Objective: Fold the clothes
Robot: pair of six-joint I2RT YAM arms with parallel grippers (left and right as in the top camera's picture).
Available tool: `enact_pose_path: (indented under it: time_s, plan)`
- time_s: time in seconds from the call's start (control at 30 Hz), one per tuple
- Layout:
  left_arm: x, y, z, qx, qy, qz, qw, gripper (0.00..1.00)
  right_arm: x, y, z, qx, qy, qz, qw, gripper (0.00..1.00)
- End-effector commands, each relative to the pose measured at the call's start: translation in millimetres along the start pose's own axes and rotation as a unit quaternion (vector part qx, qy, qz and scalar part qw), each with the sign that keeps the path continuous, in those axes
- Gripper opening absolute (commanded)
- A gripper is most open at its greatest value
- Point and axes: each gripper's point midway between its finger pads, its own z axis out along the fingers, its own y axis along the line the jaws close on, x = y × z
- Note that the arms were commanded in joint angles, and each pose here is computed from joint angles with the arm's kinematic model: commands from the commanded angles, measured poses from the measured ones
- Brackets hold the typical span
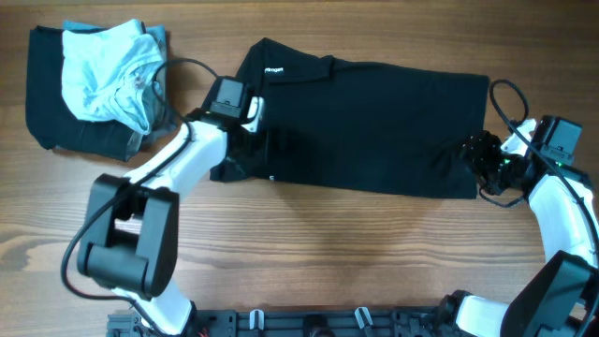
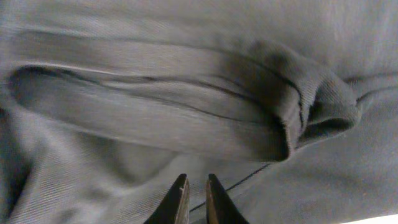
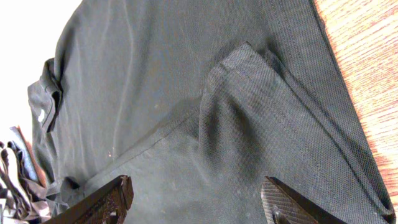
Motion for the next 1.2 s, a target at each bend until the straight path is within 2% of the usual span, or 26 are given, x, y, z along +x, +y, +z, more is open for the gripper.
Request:
enact_pose_path:
  time_s: [0.0, 0.2, 0.43, 0.63, 0.73, 0.87, 1.0, 1.1, 1.17]
  plan:
    - [16, -21, 20, 0.025, 0.029, 0.058, 0.998, 0.05, 1, 4, -3, -0.009, -0.001, -0.009, 1.0, 0.72]
    - [5, -26, 32, 0.015, 0.005, 0.074, 0.997, 0.04, 1, 4, -3, -0.009, -0.001, -0.009, 1.0, 0.72]
    - [-38, -27, 28, 0.002, -0.084, 0.078, 0.993, 0.04, 1, 4, -3, -0.009, -0.001, -0.008, 1.0, 0.72]
    - [-72, -39, 7, 0.016, -0.141, 0.072, 0.987, 0.04, 2, 3, -3, -0.008, 0.001, -0.008, 1.0, 0.72]
    - [-82, -43, -1, 0.019, -0.153, 0.074, 0.985, 0.07, 2, 3, -3, -0.008, 0.001, -0.006, 1.0, 0.72]
    - [-82, -42, -15, 0.011, -0.143, 0.072, 0.987, 0.18, 2, 3, -3, -0.008, 0.001, -0.006, 1.0, 0.72]
    - [-91, -47, -48, 0.013, -0.157, 0.073, 0.985, 0.2, 1, 3, -3, -0.008, 0.0, -0.008, 1.0, 0.72]
    - [-84, -47, -62, 0.012, -0.151, 0.073, 0.986, 0.24, 1, 3, -3, -0.008, 0.0, -0.008, 1.0, 0.72]
    - [-70, -43, -60, 0.005, -0.122, 0.07, 0.99, 0.27, 2, 3, -2, -0.008, 0.001, -0.009, 1.0, 0.72]
